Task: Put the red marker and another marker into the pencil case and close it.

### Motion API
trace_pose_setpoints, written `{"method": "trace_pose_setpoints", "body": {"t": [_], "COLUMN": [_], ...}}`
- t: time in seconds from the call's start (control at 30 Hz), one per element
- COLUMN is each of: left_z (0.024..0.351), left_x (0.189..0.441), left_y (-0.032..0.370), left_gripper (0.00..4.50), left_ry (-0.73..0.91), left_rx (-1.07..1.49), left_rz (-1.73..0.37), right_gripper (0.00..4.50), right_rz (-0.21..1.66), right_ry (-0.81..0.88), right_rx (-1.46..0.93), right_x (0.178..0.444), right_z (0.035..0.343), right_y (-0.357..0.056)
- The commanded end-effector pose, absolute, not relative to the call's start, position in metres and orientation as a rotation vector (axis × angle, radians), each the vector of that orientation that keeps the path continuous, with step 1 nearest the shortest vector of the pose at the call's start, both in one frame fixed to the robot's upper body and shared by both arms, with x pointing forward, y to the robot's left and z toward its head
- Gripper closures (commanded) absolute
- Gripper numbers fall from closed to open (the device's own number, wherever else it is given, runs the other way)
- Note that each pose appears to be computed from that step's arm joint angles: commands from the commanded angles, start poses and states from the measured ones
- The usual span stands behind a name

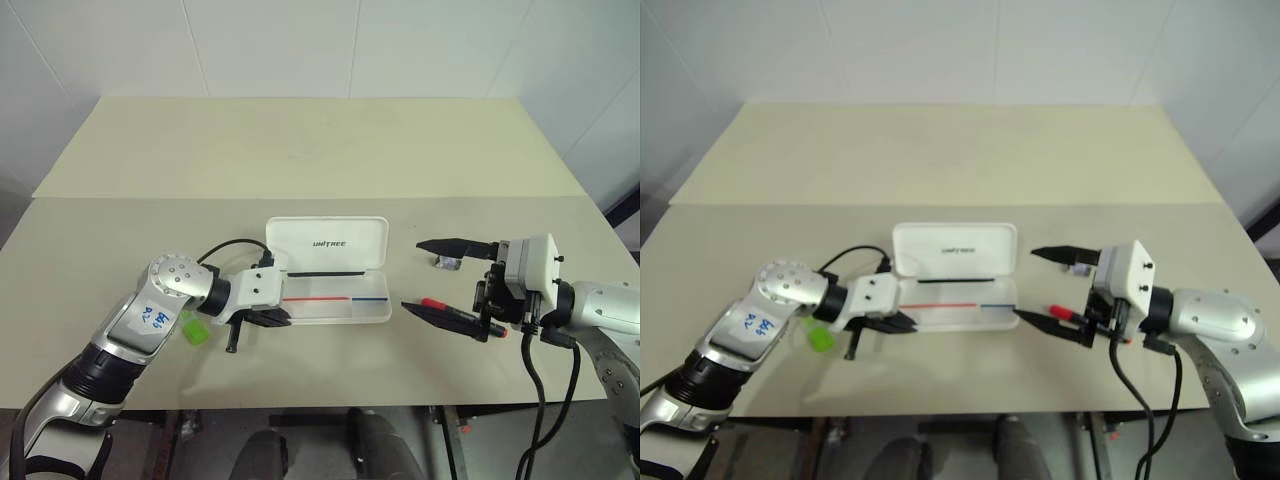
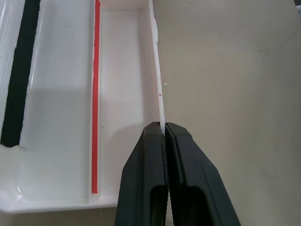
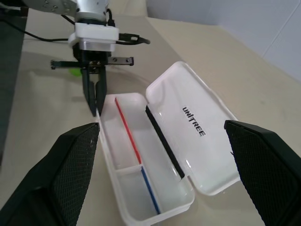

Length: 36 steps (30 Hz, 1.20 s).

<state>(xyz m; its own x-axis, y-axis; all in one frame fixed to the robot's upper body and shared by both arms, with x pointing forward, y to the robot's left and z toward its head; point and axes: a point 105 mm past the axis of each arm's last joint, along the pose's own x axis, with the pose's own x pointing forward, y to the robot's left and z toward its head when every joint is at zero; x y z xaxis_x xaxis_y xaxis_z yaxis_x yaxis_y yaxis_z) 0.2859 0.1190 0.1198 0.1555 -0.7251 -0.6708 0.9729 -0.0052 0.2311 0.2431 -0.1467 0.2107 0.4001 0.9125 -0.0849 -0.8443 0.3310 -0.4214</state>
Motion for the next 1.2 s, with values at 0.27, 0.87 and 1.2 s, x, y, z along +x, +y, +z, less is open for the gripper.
{"method": "trace_pose_setpoints", "body": {"t": [0.27,0.87,1.2], "left_z": [0.115,0.134,0.169], "left_x": [0.283,0.273,0.259], "left_y": [0.119,0.115,0.127], "left_gripper": [4.48,0.04,0.04], "left_ry": [0.438,0.344,0.261], "left_rx": [0.755,0.656,0.563], "left_rz": [-1.397,-1.401,-1.409], "right_gripper": [0.00,0.00,0.00], "right_rz": [1.174,1.204,1.187], "right_ry": [-0.211,-0.230,-0.176], "right_rx": [-0.463,-0.459,-0.407], "right_x": [0.236,0.248,0.253], "right_z": [0.221,0.222,0.206], "right_y": [-0.146,-0.139,-0.149]}}
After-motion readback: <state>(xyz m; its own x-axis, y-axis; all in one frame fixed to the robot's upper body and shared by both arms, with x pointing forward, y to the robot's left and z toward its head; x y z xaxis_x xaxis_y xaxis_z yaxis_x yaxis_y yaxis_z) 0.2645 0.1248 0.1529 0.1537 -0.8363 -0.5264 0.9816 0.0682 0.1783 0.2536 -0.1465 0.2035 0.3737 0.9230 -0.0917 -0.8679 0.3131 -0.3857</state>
